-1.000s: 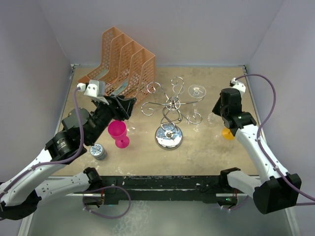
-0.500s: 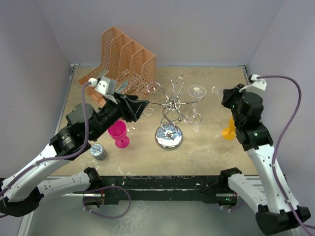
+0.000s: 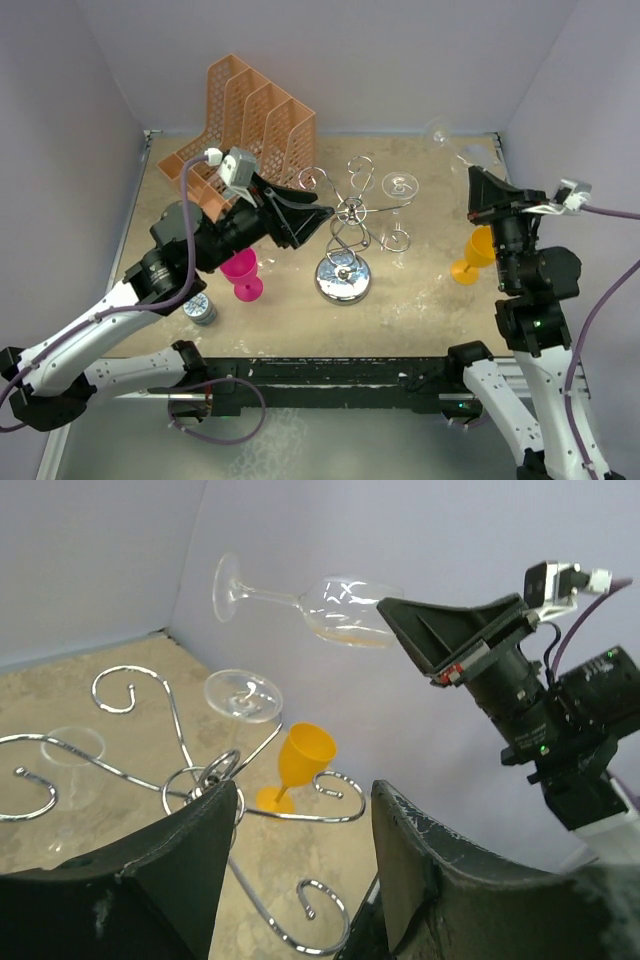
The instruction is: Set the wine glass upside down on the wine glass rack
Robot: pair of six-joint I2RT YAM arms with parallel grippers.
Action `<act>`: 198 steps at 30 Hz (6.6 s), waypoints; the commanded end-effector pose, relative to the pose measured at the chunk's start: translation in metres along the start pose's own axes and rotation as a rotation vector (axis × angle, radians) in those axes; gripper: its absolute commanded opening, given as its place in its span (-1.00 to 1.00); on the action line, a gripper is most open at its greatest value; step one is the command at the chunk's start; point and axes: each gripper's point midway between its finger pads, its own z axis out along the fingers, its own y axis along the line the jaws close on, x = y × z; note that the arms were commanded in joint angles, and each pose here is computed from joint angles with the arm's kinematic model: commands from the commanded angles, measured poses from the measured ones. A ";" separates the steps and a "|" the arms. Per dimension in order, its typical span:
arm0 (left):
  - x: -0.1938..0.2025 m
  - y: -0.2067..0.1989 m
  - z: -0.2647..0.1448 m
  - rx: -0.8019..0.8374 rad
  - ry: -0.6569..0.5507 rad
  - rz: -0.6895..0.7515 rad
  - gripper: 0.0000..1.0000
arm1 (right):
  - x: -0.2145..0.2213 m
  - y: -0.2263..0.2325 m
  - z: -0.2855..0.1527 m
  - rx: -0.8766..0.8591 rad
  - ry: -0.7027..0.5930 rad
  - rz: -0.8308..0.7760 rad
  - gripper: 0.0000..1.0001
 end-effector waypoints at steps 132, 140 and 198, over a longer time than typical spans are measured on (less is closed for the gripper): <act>-0.092 -0.114 0.066 0.371 -0.266 0.085 -1.00 | -0.013 0.196 -0.036 -1.234 0.296 -0.056 0.13; -0.093 -0.099 0.072 0.278 -0.264 0.098 -1.00 | -0.038 0.194 -0.039 -1.116 0.203 -0.071 0.06; -0.108 0.013 0.000 -0.252 -0.161 0.823 -1.00 | 0.002 0.292 0.013 -0.936 0.662 0.761 -0.17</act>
